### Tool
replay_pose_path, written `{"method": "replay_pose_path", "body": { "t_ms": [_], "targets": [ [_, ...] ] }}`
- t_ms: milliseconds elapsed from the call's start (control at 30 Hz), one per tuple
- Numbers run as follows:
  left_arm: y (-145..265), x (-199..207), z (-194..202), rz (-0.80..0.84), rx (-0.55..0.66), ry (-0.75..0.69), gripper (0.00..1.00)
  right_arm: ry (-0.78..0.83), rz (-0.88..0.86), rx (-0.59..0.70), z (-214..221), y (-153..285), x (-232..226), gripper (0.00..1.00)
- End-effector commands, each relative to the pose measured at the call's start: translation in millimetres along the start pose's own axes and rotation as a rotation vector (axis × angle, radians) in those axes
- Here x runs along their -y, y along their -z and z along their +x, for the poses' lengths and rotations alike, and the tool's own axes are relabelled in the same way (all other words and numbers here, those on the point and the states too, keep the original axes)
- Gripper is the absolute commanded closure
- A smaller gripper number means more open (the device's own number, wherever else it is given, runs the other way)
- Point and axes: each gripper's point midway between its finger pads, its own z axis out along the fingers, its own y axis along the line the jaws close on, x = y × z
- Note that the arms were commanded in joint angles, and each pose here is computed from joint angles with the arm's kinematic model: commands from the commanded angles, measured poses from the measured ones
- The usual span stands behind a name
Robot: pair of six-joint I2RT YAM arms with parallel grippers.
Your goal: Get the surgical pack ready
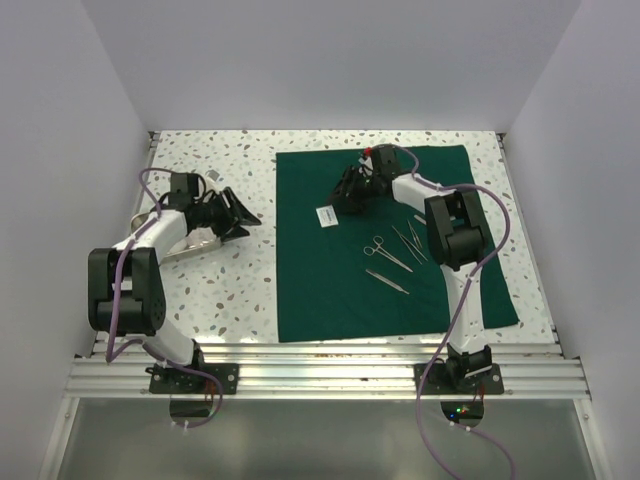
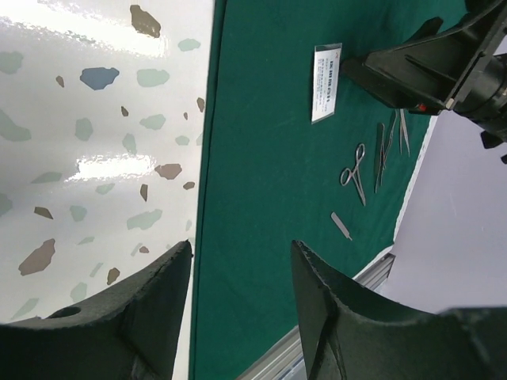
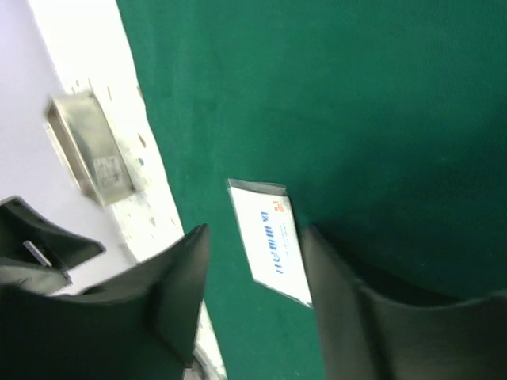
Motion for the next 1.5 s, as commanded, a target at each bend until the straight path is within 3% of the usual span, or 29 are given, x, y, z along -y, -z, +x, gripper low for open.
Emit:
{"method": "replay_pose_path", "body": {
  "t_ms": [0, 267, 433, 767, 1133, 1467],
  "targets": [
    [-0.2, 18.6, -15.4, 0.047, 0.038, -0.043, 0.43, 0.144, 0.208, 0.066, -11.9, 20.6, 11.1, 0.37],
    [-4.0, 19.2, -12.7, 0.049, 0.034, -0.039, 0.43, 0.438, 0.506, 0.059, 3.1, 36.6, -9.5, 0.15],
    [-0.7, 20.2, -12.5, 0.043, 0.041, -0.042, 0.43, 0.526, 0.638, 0.052, 12.3, 27.5, -11.9, 0.16],
    [4.0, 19.7, -5.1, 0.042, 0.038, -0.049, 0.43, 0.62, 0.726, 0.053, 16.5, 11.8, -15.2, 0.17],
    [2.9, 16.8, -0.9, 0.047, 0.033, -0.035, 0.43, 0.638, 0.721, 0.018, 26.1, -3.1, -10.9, 0.18],
    [2.6, 17.2, 0.1, 0.052, 0.024, -0.041, 0.42, 0.631, 0.747, 0.008, 30.2, -8.3, -2.0, 0.35]
  ]
}}
